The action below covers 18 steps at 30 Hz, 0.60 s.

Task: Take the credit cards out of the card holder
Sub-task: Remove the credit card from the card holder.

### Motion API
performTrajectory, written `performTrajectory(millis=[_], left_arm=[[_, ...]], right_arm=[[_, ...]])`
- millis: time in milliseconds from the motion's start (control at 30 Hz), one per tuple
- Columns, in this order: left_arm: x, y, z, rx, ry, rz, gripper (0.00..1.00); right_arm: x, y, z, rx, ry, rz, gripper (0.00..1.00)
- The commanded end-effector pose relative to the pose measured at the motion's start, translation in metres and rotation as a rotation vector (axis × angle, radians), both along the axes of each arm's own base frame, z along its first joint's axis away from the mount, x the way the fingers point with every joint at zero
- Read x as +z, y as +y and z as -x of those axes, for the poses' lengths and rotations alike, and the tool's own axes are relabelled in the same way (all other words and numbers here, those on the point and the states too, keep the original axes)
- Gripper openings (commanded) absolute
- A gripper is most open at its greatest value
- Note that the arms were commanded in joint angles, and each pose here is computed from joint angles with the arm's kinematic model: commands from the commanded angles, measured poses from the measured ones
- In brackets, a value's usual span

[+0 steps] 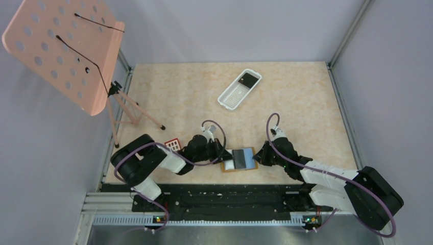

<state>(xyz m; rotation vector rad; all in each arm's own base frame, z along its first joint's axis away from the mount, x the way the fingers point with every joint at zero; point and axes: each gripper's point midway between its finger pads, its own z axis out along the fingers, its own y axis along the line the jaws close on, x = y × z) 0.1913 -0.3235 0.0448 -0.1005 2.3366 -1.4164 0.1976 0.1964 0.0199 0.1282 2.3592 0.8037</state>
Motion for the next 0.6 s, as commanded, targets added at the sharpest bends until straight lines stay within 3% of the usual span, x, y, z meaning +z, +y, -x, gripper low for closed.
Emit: performTrajectory(millis=[0, 100, 233, 333, 567], left_arm=[[0.008, 0.006, -0.002, 0.001, -0.04, -0.002, 0.0], [0.016, -0.001, 0.001, -0.049, -0.053, 0.022, 0.0], [0.025, -0.009, 0.003, -0.095, -0.07, 0.061, 0.0], [0.027, -0.017, 0.005, -0.141, -0.062, 0.078, 0.0], [0.017, -0.022, 0.002, -0.125, -0.009, 0.083, 0.0]], right_arm=[[-0.007, -0.011, 0.001, -0.009, 0.018, 0.057, 0.0], [0.004, -0.004, 0.001, 0.023, 0.004, 0.029, 0.01], [0.025, 0.002, -0.001, 0.042, -0.029, -0.005, 0.17], [0.043, 0.003, -0.003, 0.039, -0.072, -0.029, 0.23], [0.063, 0.024, 0.002, 0.153, -0.124, -0.127, 0.2]])
